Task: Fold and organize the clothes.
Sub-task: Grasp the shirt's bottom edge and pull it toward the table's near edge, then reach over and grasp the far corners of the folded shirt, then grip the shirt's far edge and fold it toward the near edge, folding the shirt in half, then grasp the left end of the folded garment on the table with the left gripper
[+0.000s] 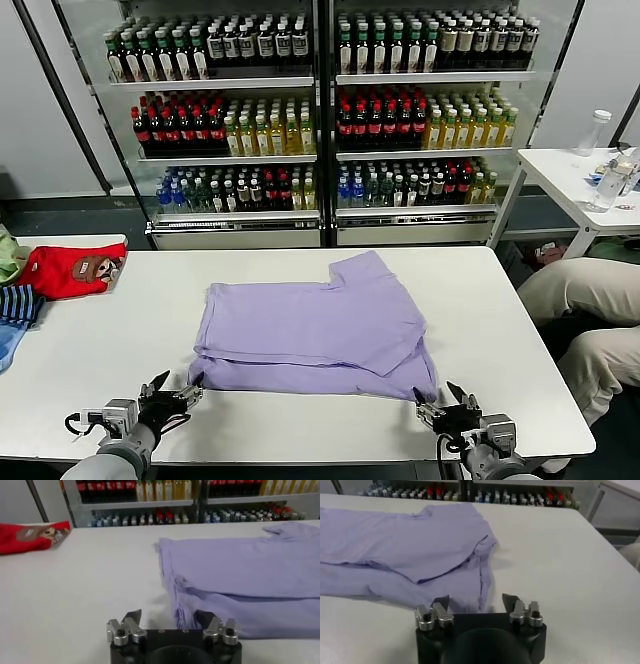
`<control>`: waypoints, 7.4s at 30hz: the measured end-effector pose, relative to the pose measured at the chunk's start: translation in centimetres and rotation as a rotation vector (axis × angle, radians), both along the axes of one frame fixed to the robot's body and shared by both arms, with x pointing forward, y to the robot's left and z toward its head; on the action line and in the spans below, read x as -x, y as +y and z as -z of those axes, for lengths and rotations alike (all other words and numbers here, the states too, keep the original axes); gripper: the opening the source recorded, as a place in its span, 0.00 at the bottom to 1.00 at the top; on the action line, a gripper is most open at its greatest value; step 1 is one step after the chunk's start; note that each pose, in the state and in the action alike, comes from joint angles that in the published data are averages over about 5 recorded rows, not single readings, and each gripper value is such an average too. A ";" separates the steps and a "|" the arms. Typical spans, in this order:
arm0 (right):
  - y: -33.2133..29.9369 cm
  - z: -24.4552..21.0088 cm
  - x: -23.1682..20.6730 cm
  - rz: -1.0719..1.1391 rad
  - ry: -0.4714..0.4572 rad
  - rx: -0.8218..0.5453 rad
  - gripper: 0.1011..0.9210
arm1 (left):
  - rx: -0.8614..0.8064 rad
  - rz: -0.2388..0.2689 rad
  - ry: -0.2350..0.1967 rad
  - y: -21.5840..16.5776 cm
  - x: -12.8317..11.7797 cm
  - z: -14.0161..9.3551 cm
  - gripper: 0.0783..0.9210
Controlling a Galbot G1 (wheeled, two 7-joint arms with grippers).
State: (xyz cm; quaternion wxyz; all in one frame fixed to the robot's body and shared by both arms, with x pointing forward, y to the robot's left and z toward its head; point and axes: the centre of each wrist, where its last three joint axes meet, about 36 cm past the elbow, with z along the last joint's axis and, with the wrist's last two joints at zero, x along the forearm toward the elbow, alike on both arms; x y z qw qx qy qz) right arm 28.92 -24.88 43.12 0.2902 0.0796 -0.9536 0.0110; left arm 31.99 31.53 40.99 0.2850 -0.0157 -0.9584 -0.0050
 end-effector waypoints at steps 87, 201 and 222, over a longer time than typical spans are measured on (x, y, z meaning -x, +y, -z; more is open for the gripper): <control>9.3 0.0 -33.2 0.077 -0.108 -0.004 0.88 | -0.039 0.103 -0.081 6.6 -18.0 0.6 0.88; 3.0 -2.1 -7.0 -0.044 -0.137 -0.060 0.26 | 0.000 0.125 -0.117 6.5 -4.8 -0.1 0.19; 4.2 -4.1 0.0 -0.054 -0.143 -0.057 0.88 | 0.036 -0.030 -0.071 2.3 -2.8 0.0 0.87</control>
